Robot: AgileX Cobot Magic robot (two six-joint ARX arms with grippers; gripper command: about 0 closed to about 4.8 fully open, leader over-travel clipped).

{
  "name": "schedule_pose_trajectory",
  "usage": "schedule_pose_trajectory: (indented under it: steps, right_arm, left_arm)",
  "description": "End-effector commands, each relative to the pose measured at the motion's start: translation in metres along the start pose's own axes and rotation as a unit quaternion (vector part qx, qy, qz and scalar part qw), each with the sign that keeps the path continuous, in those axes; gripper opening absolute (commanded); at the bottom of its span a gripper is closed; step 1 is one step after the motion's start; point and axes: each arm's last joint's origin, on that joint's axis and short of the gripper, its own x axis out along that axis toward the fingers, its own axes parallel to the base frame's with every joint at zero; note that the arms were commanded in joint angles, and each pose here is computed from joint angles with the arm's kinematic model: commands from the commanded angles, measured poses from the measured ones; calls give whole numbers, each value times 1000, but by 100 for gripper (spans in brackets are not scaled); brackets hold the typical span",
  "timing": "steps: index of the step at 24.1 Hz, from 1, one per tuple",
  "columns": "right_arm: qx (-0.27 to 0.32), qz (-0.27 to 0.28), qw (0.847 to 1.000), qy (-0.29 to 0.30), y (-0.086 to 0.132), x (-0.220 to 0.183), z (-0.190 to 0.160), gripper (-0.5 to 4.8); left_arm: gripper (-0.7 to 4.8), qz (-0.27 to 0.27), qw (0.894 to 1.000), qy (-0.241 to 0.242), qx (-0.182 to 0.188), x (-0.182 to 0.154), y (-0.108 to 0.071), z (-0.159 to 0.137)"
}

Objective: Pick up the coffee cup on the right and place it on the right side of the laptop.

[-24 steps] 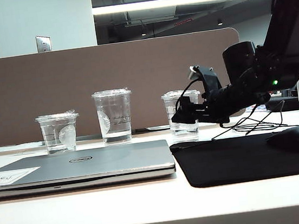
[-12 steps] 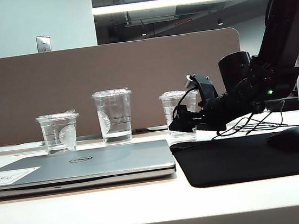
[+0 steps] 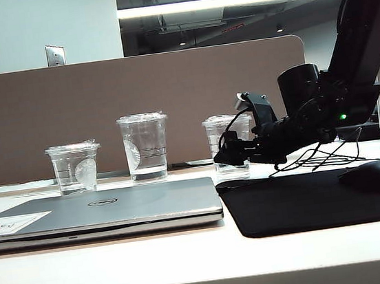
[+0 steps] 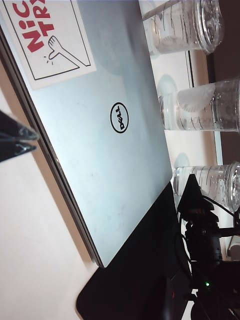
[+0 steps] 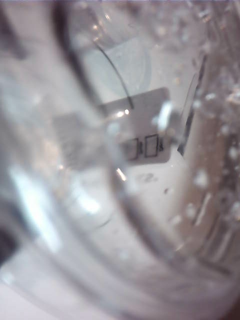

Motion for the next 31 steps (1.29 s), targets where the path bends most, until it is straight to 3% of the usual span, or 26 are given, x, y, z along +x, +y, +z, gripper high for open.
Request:
schedule_pose_trajectory:
  steps: [1, 10, 12, 21, 23, 24, 31]
  right_arm:
    - [-7, 0, 1000, -20, 1, 0, 8, 479]
    - [-6, 0, 1000, -18, 1, 0, 8, 475]
    - [-6, 0, 1000, -18, 1, 0, 8, 427]
    - [-6, 1, 1000, -18, 1, 0, 8, 425]
    - [-6, 2, 1000, -18, 1, 0, 8, 333]
    - [-6, 2, 1000, -18, 1, 0, 8, 318]
    - [-6, 7, 1000, -18, 1, 0, 8, 318]
  left_arm:
    - [-5, -1, 1000, -1, 2, 0, 0, 1]
    - [-5, -1, 1000, -1, 2, 0, 0, 1]
    - [-5, -1, 1000, -1, 2, 0, 0, 1]
    - [-5, -1, 1000, -1, 2, 0, 0, 1]
    - [-5, -1, 1000, -1, 2, 0, 0, 1]
    - [-5, -1, 1000, -1, 2, 0, 0, 1]
    - [-5, -1, 1000, -1, 2, 0, 0, 1]
